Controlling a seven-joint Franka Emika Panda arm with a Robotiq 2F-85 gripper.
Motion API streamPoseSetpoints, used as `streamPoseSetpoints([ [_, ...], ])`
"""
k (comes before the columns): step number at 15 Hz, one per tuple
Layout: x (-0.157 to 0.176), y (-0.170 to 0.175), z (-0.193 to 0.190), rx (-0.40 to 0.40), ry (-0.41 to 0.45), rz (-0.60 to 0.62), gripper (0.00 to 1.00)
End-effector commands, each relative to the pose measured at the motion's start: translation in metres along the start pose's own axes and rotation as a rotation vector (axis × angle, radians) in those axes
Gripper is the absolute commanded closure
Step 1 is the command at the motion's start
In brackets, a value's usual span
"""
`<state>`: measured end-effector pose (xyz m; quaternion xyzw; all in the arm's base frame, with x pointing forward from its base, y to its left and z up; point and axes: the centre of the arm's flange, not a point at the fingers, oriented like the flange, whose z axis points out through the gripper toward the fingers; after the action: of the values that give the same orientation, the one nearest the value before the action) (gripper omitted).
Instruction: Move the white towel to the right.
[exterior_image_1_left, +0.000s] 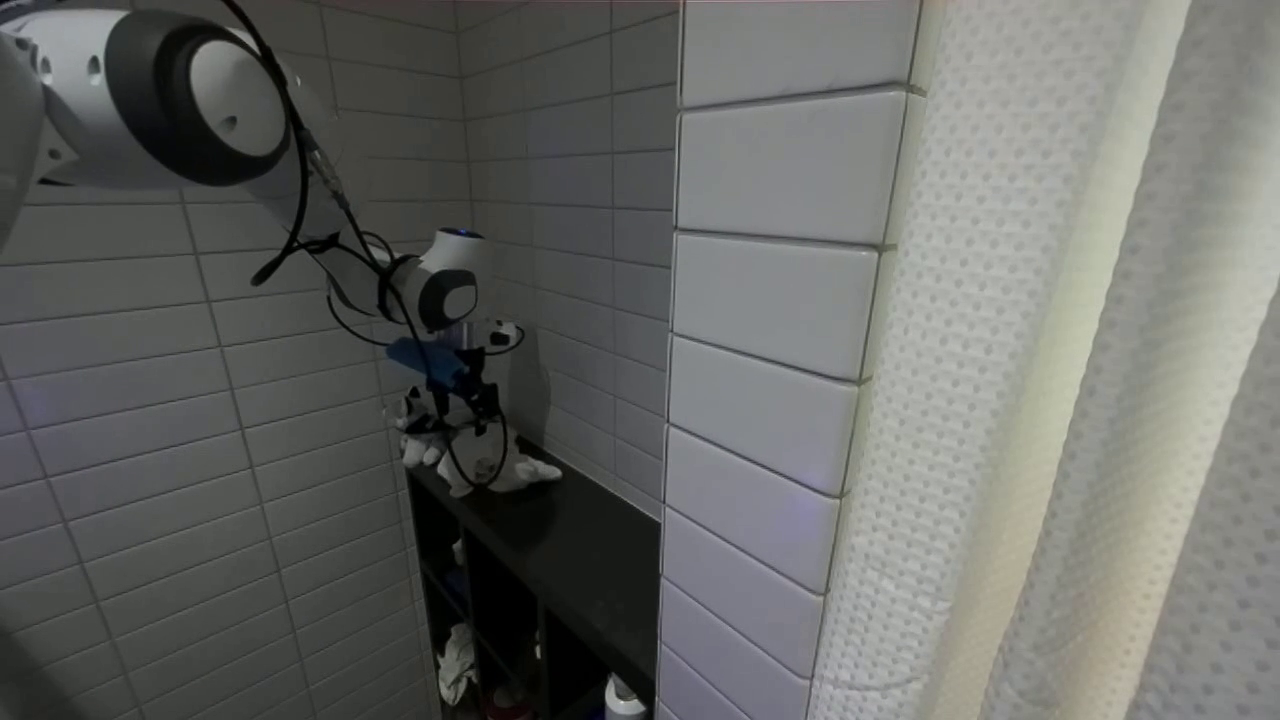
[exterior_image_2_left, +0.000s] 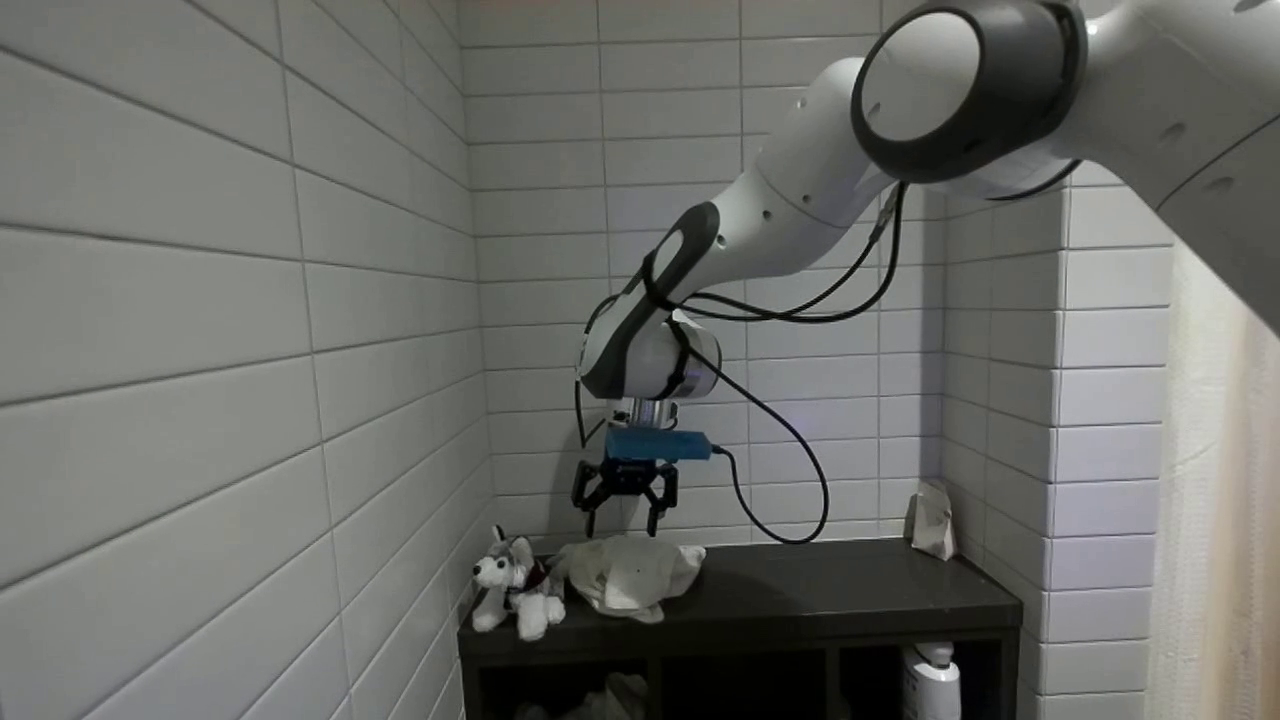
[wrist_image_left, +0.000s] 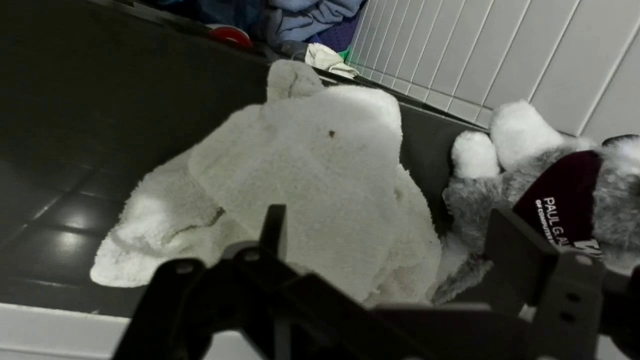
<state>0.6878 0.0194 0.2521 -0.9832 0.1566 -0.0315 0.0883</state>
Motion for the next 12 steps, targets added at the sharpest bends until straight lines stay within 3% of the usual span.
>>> streamPoseSetpoints([
  [1, 0.004, -0.005, 0.002, -0.015, -0.020, 0.014, 0.00],
  [8, 0.001, -0.010, 0.019, -0.036, -0.071, 0.060, 0.00],
  [12, 0.003, -0.013, 0.024, -0.153, 0.022, 0.155, 0.00],
])
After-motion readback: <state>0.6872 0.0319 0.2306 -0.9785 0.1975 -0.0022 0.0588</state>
